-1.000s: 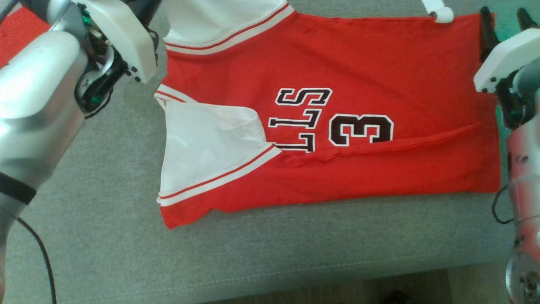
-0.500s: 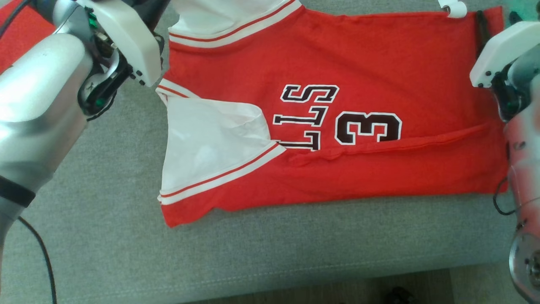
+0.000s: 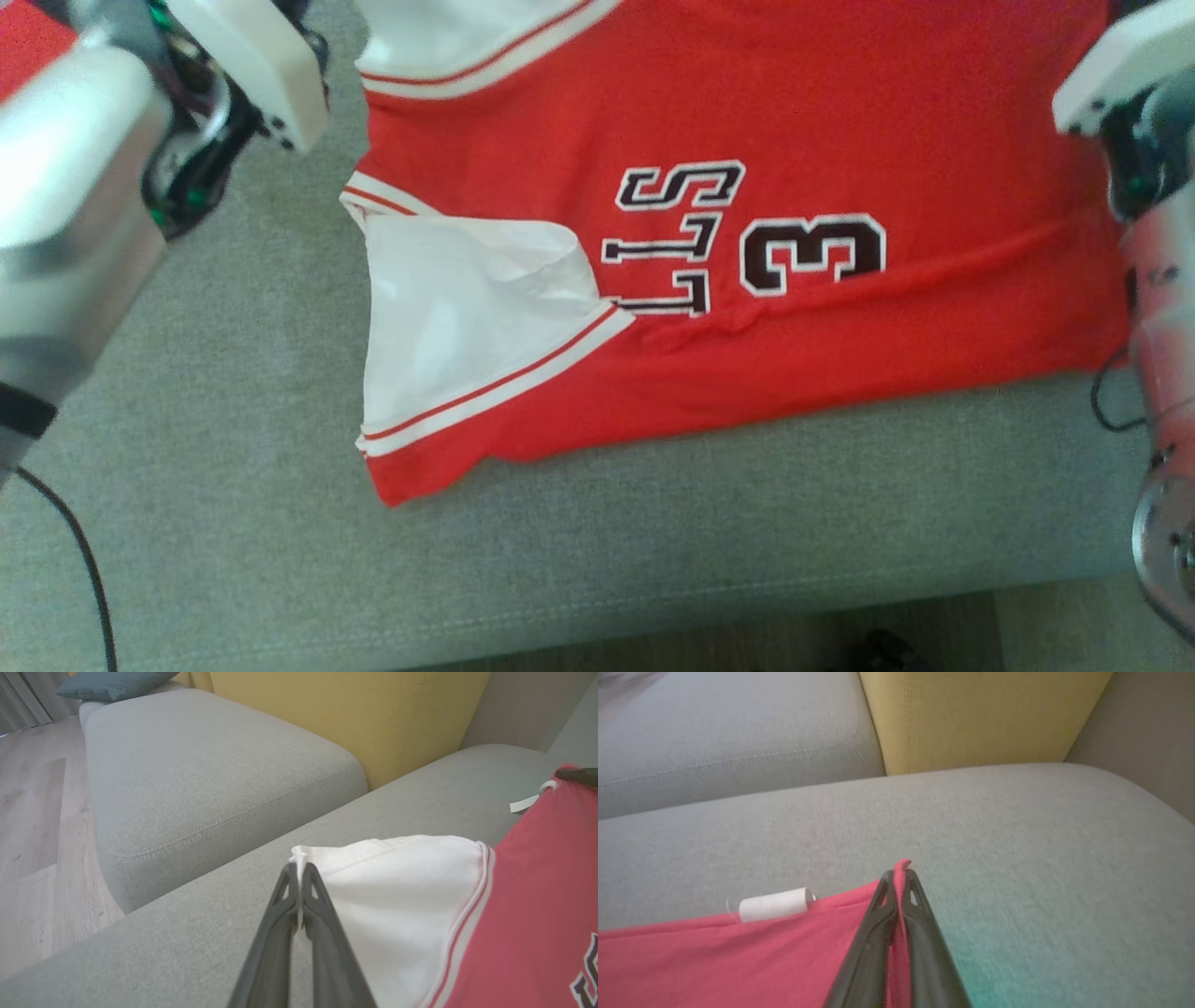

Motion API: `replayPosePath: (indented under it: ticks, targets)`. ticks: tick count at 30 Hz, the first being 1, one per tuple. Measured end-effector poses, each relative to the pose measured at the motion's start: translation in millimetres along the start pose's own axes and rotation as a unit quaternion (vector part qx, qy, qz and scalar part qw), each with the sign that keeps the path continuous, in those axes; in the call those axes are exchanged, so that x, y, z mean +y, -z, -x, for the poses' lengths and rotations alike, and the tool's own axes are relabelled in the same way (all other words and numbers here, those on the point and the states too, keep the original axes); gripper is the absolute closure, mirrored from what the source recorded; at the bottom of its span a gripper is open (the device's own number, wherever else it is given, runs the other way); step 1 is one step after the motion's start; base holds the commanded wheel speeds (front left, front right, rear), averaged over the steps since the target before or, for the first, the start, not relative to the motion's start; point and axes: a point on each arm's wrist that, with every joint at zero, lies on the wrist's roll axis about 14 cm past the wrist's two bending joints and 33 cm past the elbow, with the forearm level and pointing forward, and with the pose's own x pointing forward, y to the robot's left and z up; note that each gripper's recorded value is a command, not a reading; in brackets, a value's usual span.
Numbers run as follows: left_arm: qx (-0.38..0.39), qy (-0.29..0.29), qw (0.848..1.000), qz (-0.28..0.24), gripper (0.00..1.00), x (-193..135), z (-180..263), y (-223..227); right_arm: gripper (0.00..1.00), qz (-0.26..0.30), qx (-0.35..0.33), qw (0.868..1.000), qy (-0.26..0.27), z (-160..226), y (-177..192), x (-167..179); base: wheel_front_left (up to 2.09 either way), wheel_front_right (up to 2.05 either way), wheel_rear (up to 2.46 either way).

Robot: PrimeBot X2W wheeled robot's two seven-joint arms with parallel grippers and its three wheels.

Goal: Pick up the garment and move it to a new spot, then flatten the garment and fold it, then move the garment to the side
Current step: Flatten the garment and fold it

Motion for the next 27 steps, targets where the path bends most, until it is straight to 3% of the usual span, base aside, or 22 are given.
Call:
replayPosePath:
  ticks: [14, 27]
  targets:
    - [-0.059, -0.076, 0.995, -0.029, 1.0, 44.8, -16.3, -35.1, 1.0, -0.005, -0.141, 0.99, -0.017, -15.2, -79.9, 16.7, 0.0, 0.0, 0.0]
    - [-0.059, -0.039, 0.997, -0.042, 1.0, 10.6, 12.5, -35.9, 1.0, -0.043, -0.12, 0.992, -0.019, 10.6, -57.2, 15.5, 0.0, 0.0, 0.0]
